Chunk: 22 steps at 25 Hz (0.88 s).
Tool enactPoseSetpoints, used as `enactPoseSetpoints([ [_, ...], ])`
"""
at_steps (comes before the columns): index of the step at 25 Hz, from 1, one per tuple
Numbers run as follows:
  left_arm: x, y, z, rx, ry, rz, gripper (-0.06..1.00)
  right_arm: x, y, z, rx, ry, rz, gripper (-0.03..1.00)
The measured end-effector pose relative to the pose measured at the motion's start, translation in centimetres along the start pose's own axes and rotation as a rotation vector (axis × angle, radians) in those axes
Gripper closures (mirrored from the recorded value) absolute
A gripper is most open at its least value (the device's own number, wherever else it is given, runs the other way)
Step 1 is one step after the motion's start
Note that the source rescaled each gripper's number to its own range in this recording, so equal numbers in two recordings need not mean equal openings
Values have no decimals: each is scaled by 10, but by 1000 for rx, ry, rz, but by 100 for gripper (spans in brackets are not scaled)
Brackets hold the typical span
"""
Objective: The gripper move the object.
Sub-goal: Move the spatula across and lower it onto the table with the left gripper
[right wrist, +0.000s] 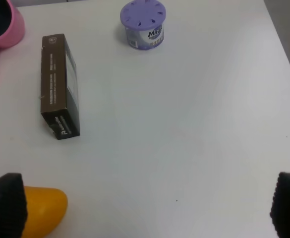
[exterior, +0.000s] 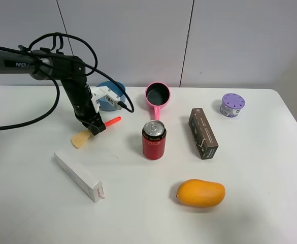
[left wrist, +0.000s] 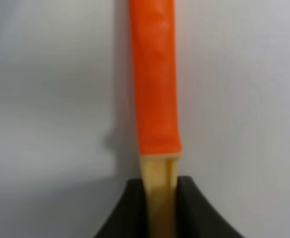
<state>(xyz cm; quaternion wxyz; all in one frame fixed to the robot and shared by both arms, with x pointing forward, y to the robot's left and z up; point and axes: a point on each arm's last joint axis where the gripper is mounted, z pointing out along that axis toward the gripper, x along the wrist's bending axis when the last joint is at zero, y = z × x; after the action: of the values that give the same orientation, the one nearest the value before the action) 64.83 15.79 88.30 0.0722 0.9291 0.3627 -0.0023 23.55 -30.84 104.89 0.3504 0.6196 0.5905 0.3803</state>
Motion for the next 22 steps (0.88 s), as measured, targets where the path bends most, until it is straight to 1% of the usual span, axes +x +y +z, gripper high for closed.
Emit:
enactPoseSetpoints([
  [5,-6,-1,-33,-4,-5,-14,94,0,0,0,0,0,0,-3],
  [9,-10,-1,-64,-49,18,-9,94,0,0,0,0,0,0,-3],
  [10,-10,-1,-64,-49,18,-9,94,0,0,0,0,0,0,-3],
  [12,-12,-1,-79,-74,31,-6,94,0,0,0,0,0,0,-3],
  [13,-14,-2,-93,-103,47,-2,94,0,0,0,0,0,0,-3],
  [15,-16,-2,-106,-132,62,-1,94,0,0,0,0,0,0,-3],
  [19,-19,2,-124,-202,92,4,94,0,0,0,0,0,0,-3],
  [22,-26,14,-136,-251,113,34,94,0,0,0,0,0,0,-3],
])
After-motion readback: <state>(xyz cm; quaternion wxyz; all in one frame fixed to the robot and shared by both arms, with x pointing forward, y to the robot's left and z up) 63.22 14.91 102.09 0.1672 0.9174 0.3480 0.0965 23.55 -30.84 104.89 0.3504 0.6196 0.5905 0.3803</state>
